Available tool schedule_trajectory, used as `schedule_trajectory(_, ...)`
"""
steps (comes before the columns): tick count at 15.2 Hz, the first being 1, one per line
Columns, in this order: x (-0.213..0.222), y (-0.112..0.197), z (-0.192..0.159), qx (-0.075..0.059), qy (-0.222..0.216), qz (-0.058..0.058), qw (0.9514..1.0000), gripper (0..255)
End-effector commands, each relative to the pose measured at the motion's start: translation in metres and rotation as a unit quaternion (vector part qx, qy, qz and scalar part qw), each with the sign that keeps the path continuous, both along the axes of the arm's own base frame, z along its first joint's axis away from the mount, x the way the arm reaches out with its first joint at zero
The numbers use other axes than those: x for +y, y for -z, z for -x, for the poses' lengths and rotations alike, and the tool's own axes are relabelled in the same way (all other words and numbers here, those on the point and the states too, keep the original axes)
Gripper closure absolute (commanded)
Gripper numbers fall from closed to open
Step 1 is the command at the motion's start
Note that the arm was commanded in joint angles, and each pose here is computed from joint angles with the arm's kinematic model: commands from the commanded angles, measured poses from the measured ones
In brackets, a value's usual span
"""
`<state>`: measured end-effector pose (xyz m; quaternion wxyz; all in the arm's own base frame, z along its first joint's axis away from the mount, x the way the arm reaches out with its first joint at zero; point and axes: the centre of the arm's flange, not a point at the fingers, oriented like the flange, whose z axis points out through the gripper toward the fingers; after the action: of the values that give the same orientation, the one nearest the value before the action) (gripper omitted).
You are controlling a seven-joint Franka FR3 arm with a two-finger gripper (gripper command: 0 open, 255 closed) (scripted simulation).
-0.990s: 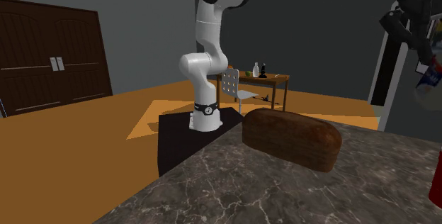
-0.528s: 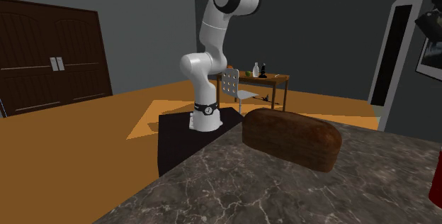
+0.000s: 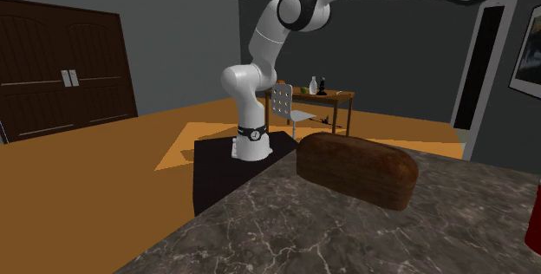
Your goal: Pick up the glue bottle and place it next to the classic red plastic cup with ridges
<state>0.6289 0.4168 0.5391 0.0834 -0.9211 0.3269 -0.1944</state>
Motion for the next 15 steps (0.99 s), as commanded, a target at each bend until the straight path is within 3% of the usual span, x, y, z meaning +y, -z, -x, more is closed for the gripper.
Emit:
schedule_trajectory(1, 0.001, 0.009, 0.000, -0.001, 0.000, 0.000, 1.0000, 255)
schedule_trajectory(15, 0.001, 0.083, 0.000, -0.001, 0.000, 0.000, 1.0000, 255)
